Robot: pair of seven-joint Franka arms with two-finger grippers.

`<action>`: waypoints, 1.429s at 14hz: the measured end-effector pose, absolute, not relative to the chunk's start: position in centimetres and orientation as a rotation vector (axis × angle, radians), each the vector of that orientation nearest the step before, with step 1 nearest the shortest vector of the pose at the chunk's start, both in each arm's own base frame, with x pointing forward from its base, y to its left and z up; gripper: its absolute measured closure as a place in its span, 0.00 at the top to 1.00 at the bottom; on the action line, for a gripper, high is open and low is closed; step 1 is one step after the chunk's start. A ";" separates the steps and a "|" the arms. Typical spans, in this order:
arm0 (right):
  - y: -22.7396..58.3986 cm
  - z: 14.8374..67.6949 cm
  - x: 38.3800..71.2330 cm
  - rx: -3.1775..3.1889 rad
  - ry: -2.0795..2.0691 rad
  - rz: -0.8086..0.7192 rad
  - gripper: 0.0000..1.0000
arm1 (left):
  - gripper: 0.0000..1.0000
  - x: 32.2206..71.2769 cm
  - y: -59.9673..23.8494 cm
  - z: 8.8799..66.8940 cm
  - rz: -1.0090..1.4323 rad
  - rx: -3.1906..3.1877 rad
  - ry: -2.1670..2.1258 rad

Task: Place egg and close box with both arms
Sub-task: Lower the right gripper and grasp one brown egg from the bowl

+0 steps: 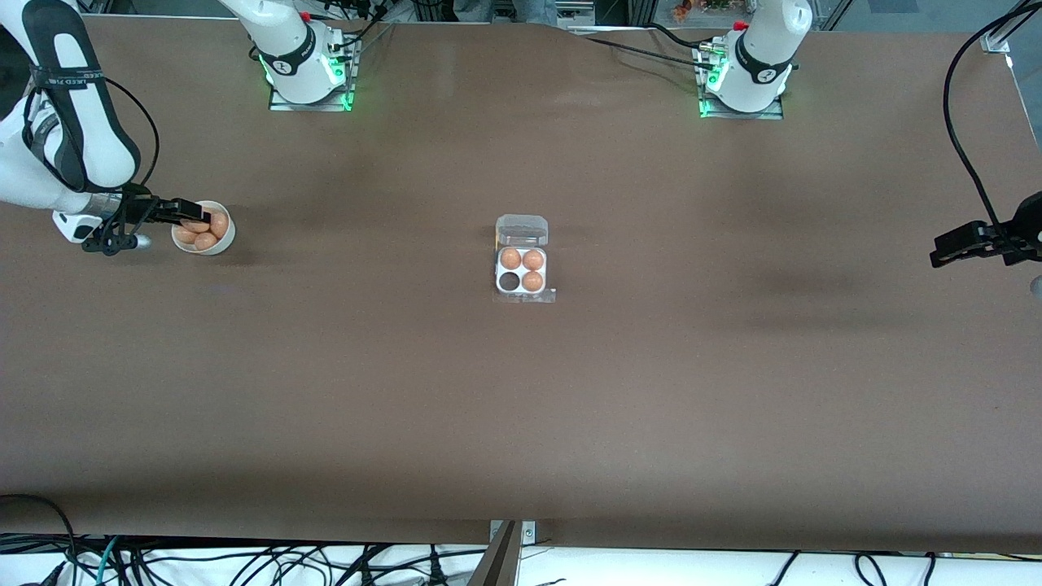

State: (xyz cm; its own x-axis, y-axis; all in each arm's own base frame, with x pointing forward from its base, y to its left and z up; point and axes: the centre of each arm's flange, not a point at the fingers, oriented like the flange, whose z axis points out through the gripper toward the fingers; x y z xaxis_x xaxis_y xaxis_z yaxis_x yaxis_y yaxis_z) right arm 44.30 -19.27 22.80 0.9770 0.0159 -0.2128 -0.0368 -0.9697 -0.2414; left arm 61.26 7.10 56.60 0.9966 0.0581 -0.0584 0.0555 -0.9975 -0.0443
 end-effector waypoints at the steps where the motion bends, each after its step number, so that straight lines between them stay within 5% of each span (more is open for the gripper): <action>1: -19.3 22.8 44.3 -2.876 0.020 0.309 0.73 | 1.00 61.3 7.1 56.6 0.092 -3.096 -0.089; 11: -19.3 22.6 44.3 -2.873 0.025 0.314 0.54 | 1.00 61.5 7.2 56.8 0.062 -3.095 -0.090; 20: -19.2 22.5 44.2 -2.870 0.027 0.319 0.49 | 1.00 61.6 7.2 57.4 0.035 -3.094 -0.090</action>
